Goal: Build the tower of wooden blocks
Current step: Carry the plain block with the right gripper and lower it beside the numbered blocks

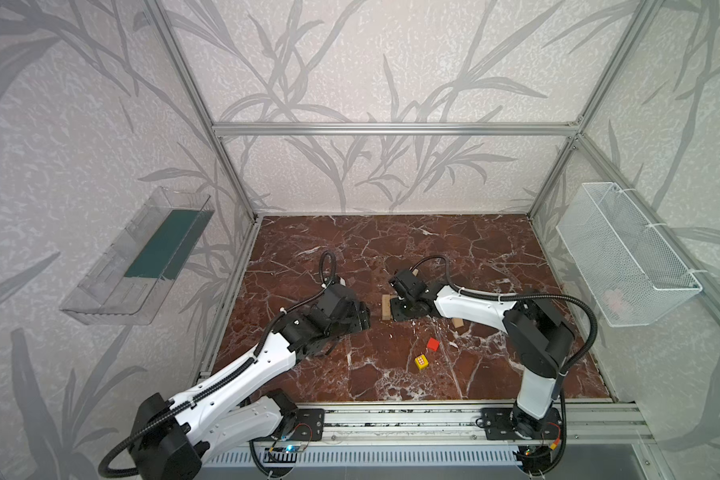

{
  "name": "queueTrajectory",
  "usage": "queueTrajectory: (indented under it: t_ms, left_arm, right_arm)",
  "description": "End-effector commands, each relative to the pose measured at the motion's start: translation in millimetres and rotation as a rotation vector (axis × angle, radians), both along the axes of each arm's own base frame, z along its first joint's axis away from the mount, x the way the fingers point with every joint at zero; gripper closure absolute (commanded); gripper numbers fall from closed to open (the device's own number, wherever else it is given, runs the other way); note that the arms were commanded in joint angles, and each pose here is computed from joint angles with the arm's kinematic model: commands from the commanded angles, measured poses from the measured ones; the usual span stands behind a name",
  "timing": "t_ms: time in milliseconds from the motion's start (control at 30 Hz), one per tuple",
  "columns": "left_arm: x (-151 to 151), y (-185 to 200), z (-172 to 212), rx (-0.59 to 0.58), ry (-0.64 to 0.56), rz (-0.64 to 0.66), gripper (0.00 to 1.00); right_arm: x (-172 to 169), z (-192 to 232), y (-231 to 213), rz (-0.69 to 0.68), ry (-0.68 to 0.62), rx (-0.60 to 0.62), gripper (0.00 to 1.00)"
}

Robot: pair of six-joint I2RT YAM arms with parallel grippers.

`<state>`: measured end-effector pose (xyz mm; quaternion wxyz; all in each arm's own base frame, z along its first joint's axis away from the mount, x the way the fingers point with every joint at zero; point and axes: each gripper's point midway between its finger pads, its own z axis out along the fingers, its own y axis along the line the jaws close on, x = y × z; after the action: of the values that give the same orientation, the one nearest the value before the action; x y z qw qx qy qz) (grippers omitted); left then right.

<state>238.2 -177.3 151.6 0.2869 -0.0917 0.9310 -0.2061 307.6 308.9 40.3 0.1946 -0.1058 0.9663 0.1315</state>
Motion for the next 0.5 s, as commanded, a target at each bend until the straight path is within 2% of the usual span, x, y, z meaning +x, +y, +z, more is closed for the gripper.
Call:
queueTrajectory:
  t_ms: [0, 467]
  left_arm:
    - [2.0, 1.2, -1.3, -0.003, 0.0, 0.011, 0.2]
    - [3.2, 0.5, 0.1, -0.002, -0.002, 0.009, 0.2]
  right_arm:
    - [9.8, 7.2, 3.2, -0.021, -0.031, 0.004, 0.84]
    - [10.9, 4.5, 7.3, -0.01, -0.024, 0.008, 0.77]
